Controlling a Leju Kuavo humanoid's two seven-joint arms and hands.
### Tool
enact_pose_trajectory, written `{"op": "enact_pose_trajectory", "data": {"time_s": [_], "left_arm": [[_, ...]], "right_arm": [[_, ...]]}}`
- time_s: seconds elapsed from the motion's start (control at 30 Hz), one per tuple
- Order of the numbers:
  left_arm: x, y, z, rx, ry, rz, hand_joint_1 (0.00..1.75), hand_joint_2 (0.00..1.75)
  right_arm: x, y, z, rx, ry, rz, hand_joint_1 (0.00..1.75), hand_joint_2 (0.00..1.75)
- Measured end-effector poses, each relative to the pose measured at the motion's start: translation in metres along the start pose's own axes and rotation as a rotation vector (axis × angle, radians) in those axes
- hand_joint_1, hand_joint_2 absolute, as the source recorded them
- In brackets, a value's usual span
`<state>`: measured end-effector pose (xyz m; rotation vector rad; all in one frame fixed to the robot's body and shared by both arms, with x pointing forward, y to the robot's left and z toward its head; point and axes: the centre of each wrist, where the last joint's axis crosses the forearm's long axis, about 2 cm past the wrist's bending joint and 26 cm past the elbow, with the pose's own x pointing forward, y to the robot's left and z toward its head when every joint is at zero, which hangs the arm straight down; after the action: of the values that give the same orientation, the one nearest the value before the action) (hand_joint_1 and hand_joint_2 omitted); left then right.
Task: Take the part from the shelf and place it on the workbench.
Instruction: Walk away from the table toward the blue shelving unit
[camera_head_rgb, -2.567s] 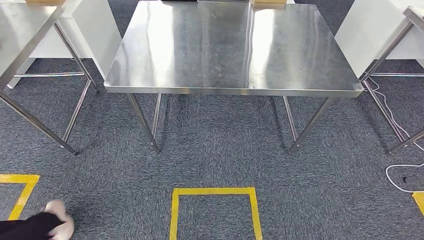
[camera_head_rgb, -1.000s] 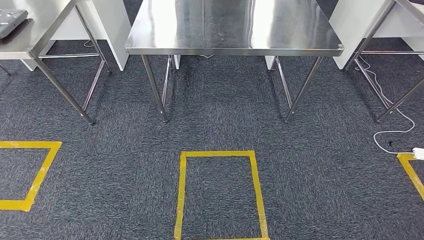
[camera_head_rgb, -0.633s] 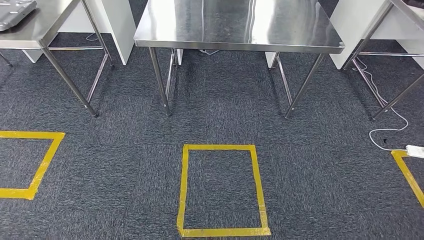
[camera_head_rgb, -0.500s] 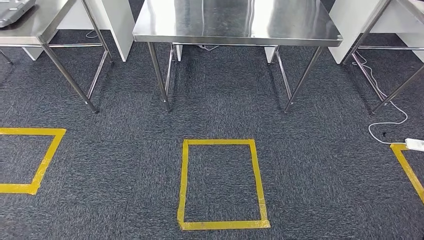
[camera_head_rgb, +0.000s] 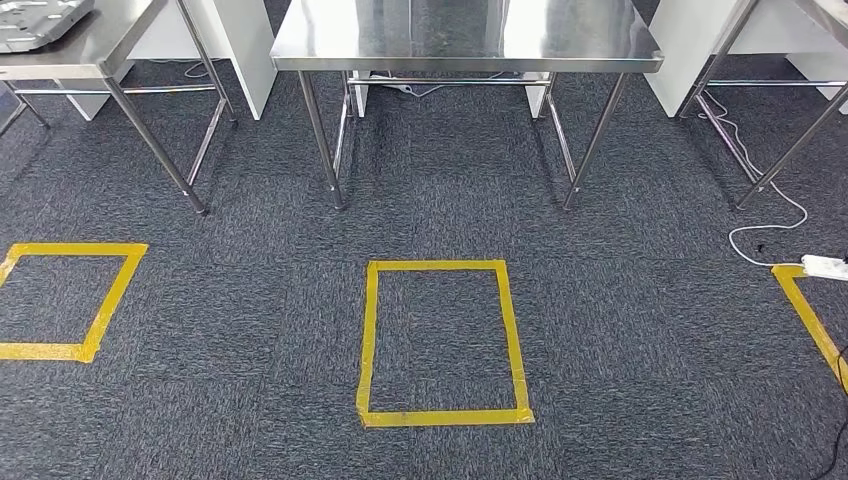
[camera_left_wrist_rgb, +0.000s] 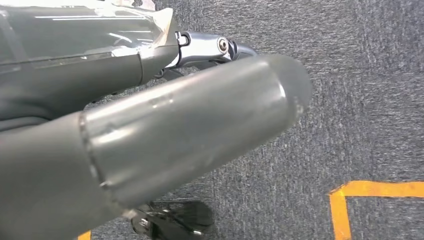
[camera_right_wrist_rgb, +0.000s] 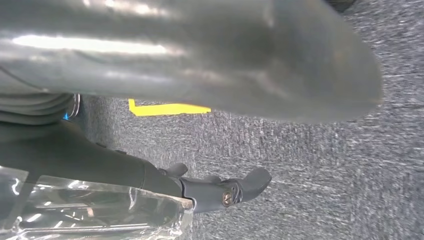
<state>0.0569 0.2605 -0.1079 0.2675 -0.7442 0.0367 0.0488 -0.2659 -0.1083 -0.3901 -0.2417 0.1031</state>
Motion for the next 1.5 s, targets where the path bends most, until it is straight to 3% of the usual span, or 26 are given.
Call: {"op": "enact_pose_trajectory", "data": {"time_s": [1.5], "left_arm": [[-0.0030, -0.0061, 0.0050, 0.015, 0.021, -0.016, 0.00, 0.00]], "right_arm": [[-0.0025, -0.0009, -0.0006, 0.034, 0.005, 0.002, 0.00, 0.00]]}}
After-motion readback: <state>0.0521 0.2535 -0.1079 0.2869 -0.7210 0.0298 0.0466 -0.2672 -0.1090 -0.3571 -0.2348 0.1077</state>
